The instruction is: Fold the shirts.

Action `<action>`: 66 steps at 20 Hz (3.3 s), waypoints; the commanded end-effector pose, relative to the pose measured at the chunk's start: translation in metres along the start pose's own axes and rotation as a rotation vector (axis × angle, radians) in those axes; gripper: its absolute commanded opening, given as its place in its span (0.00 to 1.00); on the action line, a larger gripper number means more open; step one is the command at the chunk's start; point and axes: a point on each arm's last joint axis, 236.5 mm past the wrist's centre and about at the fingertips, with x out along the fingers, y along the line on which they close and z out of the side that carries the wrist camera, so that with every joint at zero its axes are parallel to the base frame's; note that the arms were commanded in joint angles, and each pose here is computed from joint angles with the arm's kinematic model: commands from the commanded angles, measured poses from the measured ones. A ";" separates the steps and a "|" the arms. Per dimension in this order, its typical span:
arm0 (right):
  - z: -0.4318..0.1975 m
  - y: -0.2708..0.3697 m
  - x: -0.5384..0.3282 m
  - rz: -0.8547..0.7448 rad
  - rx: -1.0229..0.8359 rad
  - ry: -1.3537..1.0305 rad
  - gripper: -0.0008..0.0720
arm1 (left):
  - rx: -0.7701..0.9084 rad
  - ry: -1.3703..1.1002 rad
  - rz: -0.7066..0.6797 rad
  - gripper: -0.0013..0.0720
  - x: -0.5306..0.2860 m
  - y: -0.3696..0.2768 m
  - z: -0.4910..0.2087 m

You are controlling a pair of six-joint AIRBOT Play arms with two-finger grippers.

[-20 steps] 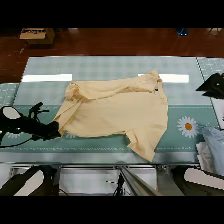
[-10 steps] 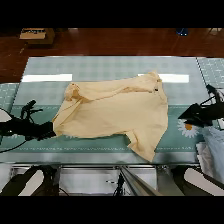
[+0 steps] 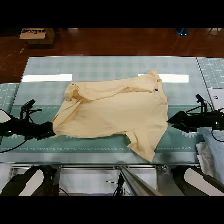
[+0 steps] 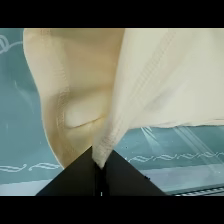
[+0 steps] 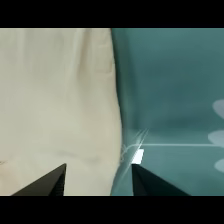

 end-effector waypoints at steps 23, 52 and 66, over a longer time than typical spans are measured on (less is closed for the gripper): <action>0.045 0.214 -0.141 0.690 -0.429 -0.355 0.05 | 0.302 -0.654 -0.127 0.04 -0.218 -0.115 0.130; -0.006 0.209 -0.330 -0.186 -0.520 -0.546 0.04 | 0.379 -0.717 0.048 0.04 -0.328 -0.135 -0.001; 0.271 0.235 -0.134 -0.025 -0.435 -0.603 0.05 | 0.206 -0.639 -0.293 0.05 -0.167 -0.147 0.255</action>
